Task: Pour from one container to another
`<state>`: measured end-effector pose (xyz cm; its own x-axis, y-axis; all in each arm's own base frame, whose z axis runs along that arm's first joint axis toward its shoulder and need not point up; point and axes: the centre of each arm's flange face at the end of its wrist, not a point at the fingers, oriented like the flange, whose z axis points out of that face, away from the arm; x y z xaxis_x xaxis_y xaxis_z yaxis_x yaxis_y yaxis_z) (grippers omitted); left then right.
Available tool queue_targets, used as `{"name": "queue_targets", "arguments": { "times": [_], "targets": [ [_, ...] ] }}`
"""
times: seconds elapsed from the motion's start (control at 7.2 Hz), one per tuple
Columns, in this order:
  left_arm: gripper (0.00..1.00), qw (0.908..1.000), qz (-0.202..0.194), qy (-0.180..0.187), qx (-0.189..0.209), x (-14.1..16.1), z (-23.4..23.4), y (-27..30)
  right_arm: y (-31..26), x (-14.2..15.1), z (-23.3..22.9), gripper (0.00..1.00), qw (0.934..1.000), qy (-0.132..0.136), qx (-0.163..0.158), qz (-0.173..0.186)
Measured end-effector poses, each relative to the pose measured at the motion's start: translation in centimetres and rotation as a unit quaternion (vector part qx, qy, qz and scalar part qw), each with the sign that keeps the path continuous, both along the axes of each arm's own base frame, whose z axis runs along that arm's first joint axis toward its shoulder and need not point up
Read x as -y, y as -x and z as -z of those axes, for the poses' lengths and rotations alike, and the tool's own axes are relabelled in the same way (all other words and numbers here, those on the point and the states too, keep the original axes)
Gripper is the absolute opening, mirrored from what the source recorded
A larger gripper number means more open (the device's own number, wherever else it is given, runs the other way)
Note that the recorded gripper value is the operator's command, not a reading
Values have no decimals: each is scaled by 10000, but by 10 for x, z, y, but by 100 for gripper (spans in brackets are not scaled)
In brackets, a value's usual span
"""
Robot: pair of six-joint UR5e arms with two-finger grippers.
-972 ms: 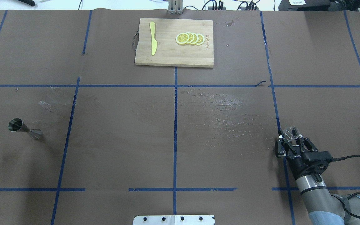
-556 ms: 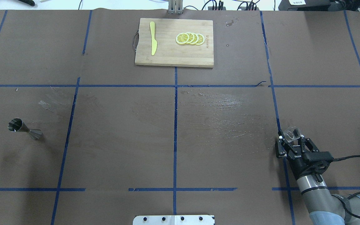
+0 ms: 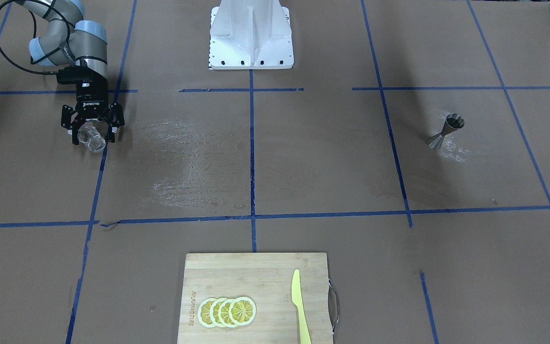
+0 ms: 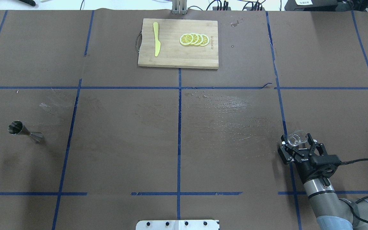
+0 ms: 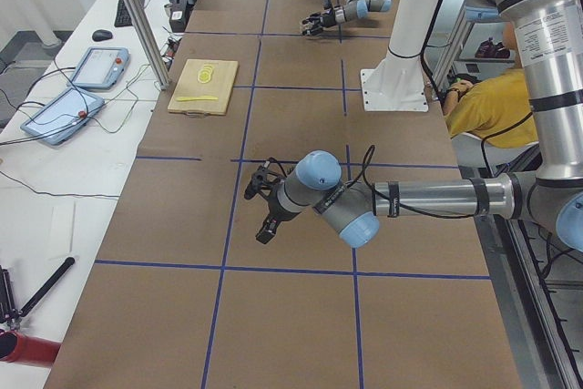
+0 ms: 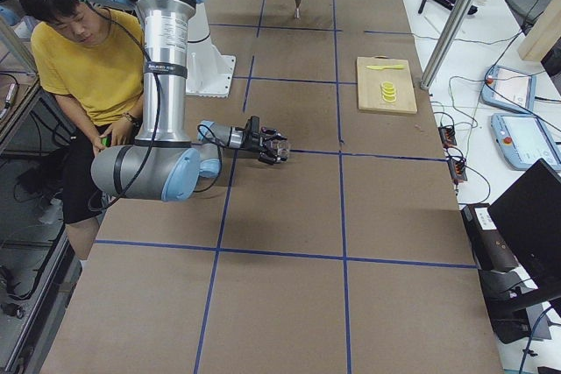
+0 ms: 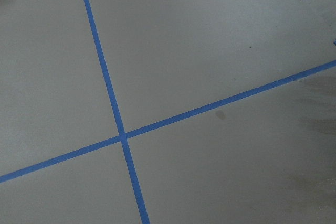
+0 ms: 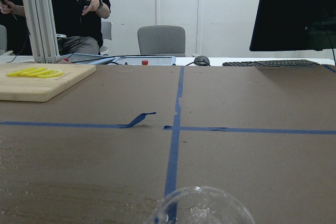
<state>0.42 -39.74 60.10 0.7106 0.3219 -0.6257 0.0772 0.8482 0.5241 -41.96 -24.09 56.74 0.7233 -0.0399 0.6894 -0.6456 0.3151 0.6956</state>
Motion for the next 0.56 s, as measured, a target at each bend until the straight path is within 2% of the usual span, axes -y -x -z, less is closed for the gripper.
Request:
{"name": "queue_targets", "arguments": {
  "times": [0.28, 0.56],
  "targets": [
    [100, 10000, 29, 22, -9, 0, 0, 0, -4, 0, 11, 100, 9999, 47, 64, 96],
    [100, 10000, 82, 21, -48, 0, 1, 0, -29, -2, 34, 100, 9992, 116, 36, 375]
  ]
}}
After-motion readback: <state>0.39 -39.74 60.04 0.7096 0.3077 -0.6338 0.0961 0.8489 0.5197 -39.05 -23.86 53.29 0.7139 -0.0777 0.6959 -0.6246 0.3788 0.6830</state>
